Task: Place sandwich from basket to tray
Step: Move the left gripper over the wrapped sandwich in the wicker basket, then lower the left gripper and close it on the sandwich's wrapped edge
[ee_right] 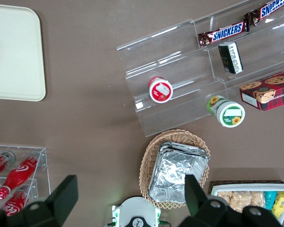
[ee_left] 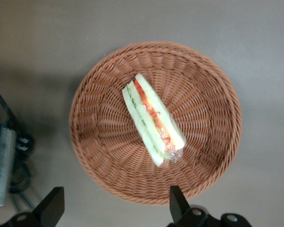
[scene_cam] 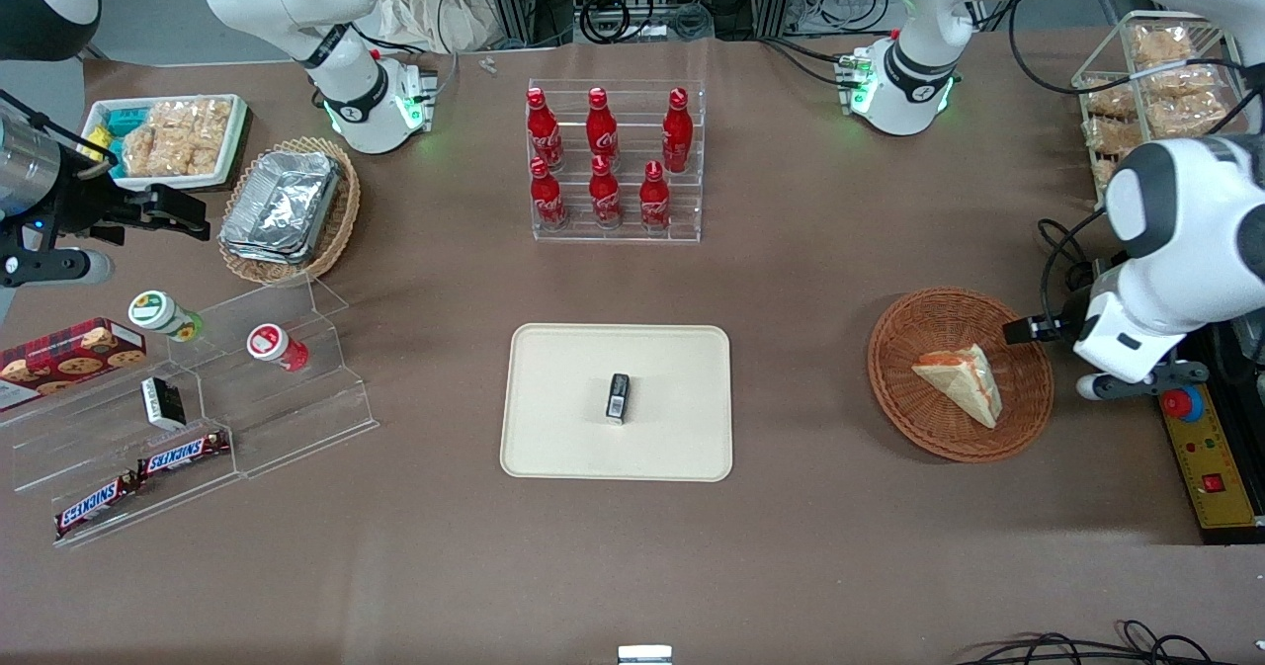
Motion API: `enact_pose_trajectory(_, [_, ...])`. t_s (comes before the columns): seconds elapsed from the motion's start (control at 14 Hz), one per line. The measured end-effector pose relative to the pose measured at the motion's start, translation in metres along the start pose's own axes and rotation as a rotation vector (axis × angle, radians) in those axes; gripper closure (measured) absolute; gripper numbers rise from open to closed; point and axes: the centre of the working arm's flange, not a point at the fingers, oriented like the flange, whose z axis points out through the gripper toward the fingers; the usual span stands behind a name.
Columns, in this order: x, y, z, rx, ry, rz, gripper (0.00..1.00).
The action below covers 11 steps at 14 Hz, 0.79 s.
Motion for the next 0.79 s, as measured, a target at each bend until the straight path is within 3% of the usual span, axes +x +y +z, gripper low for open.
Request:
enact_pose_trajectory(0.36, [-0.006,0.004,0.034,-0.008,0.014,-0.253,0.0])
enact_pose_trajectory(0.79, [0.0,0.014,0.085,-0.058,0.044,-0.433,0.0])
